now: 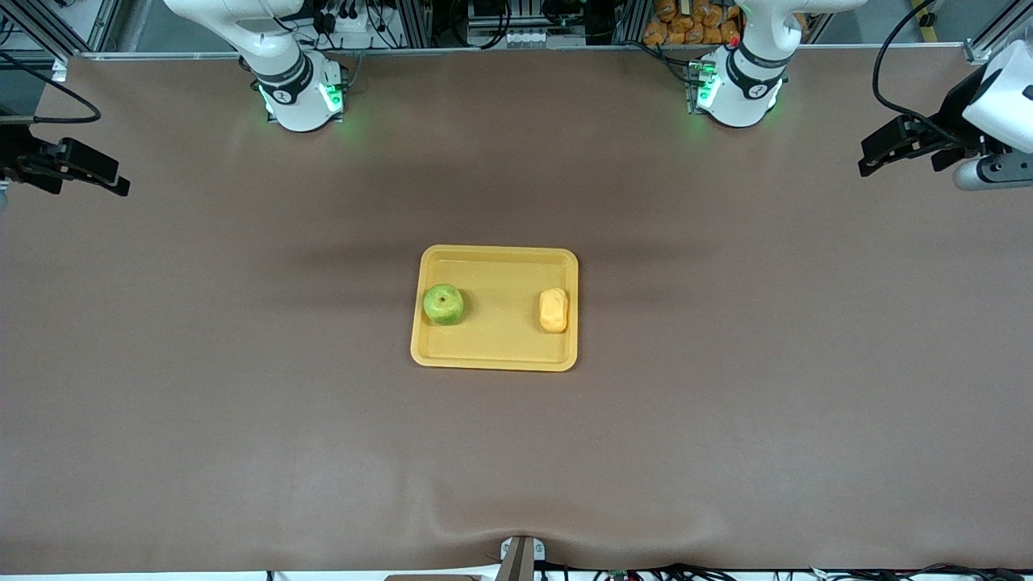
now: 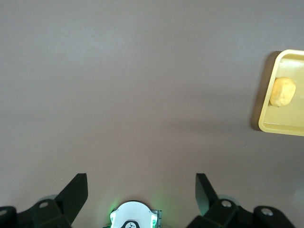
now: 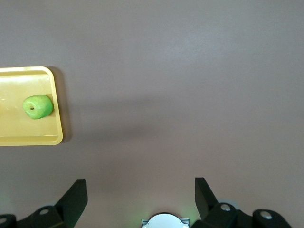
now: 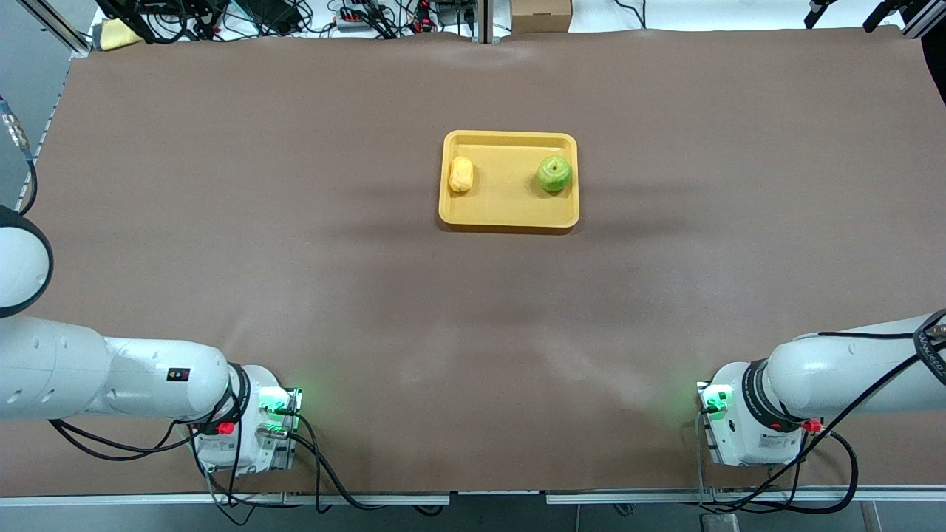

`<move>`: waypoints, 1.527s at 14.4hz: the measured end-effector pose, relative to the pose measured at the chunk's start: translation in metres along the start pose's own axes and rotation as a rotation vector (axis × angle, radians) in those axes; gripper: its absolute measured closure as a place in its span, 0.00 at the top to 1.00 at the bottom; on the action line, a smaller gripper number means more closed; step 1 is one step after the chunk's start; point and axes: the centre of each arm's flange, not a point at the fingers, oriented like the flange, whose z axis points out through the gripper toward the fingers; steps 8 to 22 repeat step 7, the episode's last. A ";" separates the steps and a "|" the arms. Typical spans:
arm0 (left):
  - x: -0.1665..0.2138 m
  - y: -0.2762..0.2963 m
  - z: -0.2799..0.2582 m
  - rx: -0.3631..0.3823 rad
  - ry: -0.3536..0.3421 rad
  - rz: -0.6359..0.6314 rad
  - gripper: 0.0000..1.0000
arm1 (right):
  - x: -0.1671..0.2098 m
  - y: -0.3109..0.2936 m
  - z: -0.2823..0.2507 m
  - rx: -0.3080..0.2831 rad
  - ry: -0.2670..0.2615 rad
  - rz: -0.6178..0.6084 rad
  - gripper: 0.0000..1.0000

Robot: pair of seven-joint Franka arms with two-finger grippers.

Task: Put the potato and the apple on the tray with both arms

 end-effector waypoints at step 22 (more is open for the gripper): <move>0.000 0.000 -0.002 -0.001 0.004 0.006 1.00 | -0.001 0.003 -0.002 0.001 -0.002 0.005 1.00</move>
